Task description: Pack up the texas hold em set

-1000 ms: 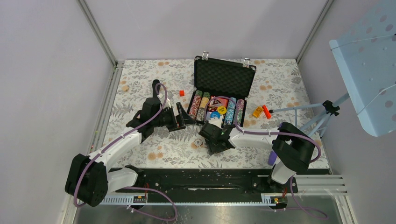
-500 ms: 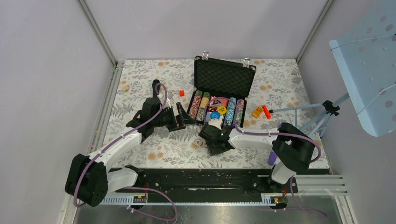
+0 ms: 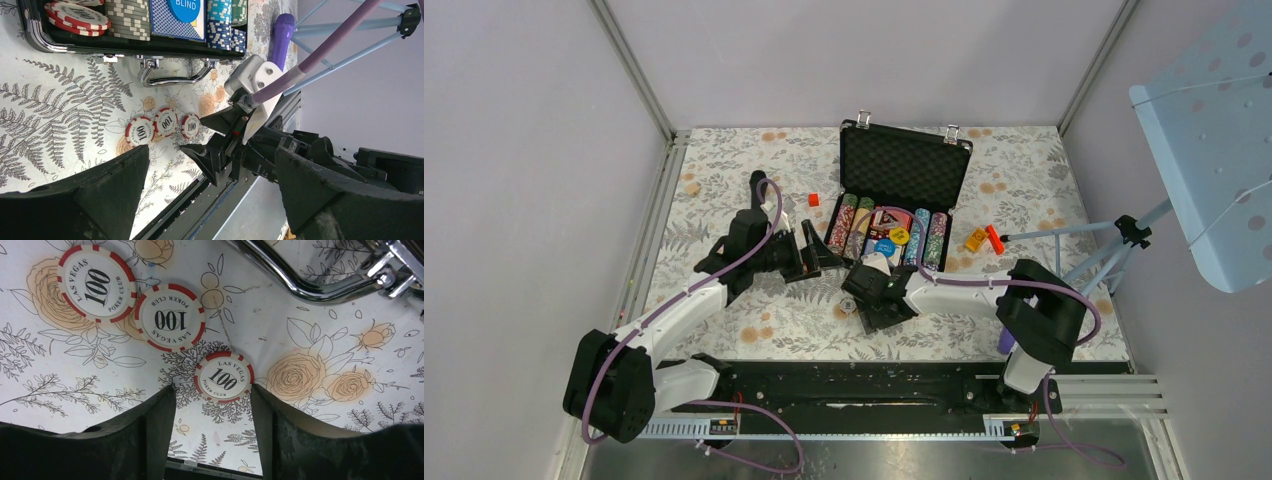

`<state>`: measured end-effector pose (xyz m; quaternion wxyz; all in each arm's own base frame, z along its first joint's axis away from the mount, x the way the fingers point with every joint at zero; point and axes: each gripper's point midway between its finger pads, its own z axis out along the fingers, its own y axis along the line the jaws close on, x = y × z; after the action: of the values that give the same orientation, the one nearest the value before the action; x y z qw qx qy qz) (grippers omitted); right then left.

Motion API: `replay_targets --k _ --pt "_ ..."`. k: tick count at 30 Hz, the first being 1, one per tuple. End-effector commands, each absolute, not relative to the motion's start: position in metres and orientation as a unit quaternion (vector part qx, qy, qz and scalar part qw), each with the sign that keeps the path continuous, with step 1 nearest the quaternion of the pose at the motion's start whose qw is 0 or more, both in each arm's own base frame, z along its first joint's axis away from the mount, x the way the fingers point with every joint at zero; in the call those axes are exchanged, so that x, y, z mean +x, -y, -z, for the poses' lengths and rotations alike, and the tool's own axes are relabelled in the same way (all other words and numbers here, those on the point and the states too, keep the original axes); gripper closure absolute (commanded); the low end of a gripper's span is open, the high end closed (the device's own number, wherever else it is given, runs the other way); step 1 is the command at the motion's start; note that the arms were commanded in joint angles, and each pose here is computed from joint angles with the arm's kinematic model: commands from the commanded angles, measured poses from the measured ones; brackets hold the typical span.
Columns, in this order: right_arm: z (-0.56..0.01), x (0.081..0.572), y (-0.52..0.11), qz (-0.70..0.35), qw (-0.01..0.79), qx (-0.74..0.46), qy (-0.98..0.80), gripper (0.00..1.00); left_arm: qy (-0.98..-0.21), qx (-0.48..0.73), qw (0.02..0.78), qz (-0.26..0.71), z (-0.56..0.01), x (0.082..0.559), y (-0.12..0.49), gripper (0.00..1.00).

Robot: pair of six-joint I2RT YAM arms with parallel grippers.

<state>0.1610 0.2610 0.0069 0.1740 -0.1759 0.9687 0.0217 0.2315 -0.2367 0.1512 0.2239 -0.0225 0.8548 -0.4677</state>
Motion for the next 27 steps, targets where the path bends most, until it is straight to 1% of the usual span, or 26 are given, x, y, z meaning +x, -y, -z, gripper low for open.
replay_targets --k 1,5,20,27 --pt "0.024 0.145 -0.235 0.034 0.124 -0.186 -0.974 0.38 -0.846 -0.008 0.251 0.471 -0.167 0.238 0.239 0.05" --pt "0.025 0.147 -0.233 0.037 0.123 -0.185 -0.974 0.39 -0.846 -0.008 0.25 0.47 -0.167 0.238 0.239 0.05" --pt "0.028 0.161 -0.229 0.041 0.123 -0.174 -0.976 0.39 -0.846 -0.009 0.25 0.471 -0.168 0.239 0.239 0.05" --pt "0.03 0.156 -0.228 0.035 0.115 -0.174 -0.977 0.43 -0.846 -0.009 0.251 0.47 -0.167 0.238 0.238 0.05"
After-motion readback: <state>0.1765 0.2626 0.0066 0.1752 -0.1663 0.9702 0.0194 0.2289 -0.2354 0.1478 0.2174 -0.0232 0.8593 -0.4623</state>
